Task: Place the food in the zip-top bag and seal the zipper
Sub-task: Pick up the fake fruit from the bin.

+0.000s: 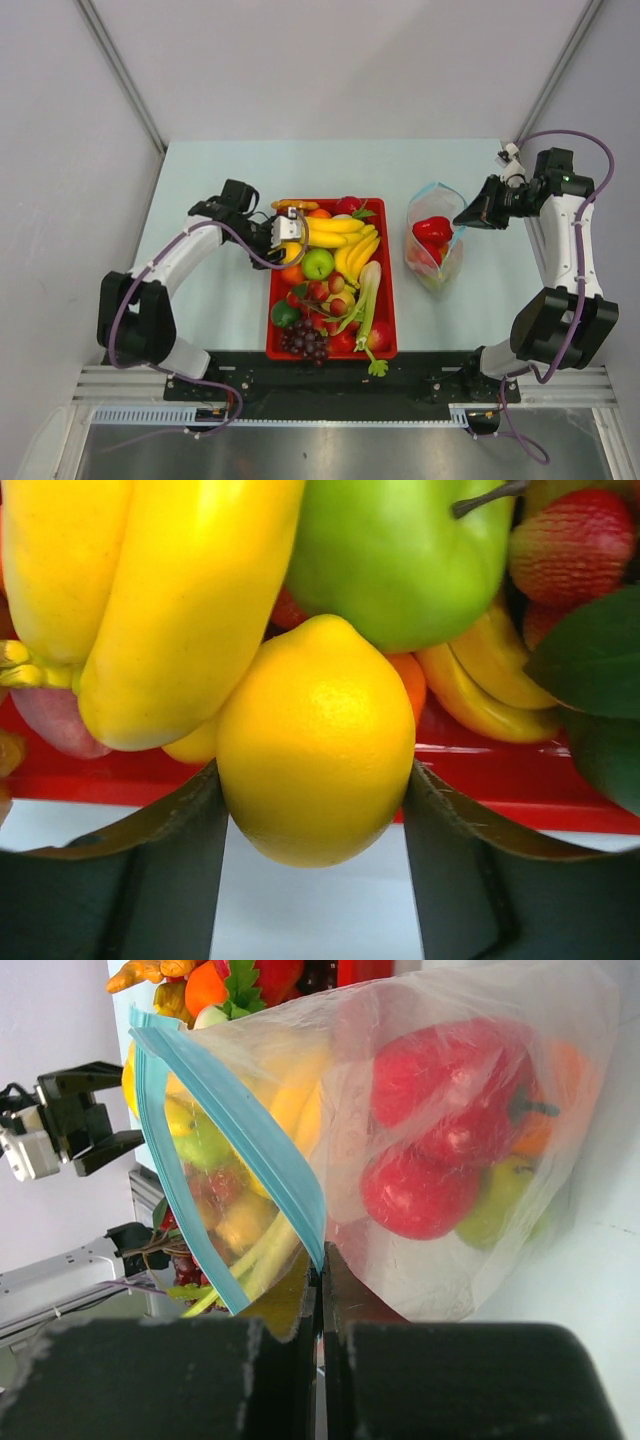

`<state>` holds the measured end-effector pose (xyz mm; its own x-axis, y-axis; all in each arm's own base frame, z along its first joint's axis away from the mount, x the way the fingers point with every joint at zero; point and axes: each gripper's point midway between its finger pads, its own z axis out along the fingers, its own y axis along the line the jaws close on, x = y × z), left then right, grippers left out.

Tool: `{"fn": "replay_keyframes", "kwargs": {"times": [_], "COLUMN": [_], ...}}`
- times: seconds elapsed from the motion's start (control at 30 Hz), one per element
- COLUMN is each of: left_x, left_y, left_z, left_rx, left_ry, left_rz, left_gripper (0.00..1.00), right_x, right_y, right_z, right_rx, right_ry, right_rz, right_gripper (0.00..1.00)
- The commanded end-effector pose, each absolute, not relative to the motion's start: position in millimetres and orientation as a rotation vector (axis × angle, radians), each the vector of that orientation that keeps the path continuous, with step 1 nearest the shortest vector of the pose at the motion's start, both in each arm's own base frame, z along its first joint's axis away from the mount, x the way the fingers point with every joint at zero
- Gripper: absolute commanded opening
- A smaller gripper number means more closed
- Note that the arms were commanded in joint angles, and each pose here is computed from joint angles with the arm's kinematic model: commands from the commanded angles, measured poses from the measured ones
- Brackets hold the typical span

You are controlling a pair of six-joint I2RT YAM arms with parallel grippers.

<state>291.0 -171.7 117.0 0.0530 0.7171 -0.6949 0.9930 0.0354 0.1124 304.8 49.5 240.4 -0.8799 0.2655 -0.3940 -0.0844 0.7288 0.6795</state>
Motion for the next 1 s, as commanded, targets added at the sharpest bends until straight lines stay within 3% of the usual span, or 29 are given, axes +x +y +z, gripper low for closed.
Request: {"fn": "replay_keyframes", "kwargs": {"times": [0.0,0.2,0.33,0.63,0.8,0.97], "left_x": [272.4,252.8,255.1,263.1,255.2,265.0], "left_y": [-169.0,-151.5,-167.4,-350.6,-434.5,-486.7], "left_z": [147.2,168.7,220.6,345.4,365.9,335.9], "left_rx": [1.721,1.74,1.664,1.474,1.398,1.362], "left_ry": [1.647,1.648,1.58,1.36,1.334,1.437], "left_rz": [-0.583,-0.513,-0.526,-0.731,-0.882,-0.964], "left_gripper": [0.55,0.5,0.52,0.57,0.6,0.63], "right_x": [308.4,307.3,306.1,306.8,305.7,303.1], "right_y": [49.2,52.8,56.2,64.6,65.6,66.2], "right_z": [245.1,248.2,250.2,259.8,261.6,264.0], "right_rx": [0.109,0.099,0.082,0.057,0.047,0.045], "right_ry": [2.443,2.435,2.43,2.391,2.387,2.384], "right_rz": [0.98,1.0,1.01,1.047,1.037,1.035], "right_gripper": [0.0,0.0,0.0,0.0,0.0,0.0]}}
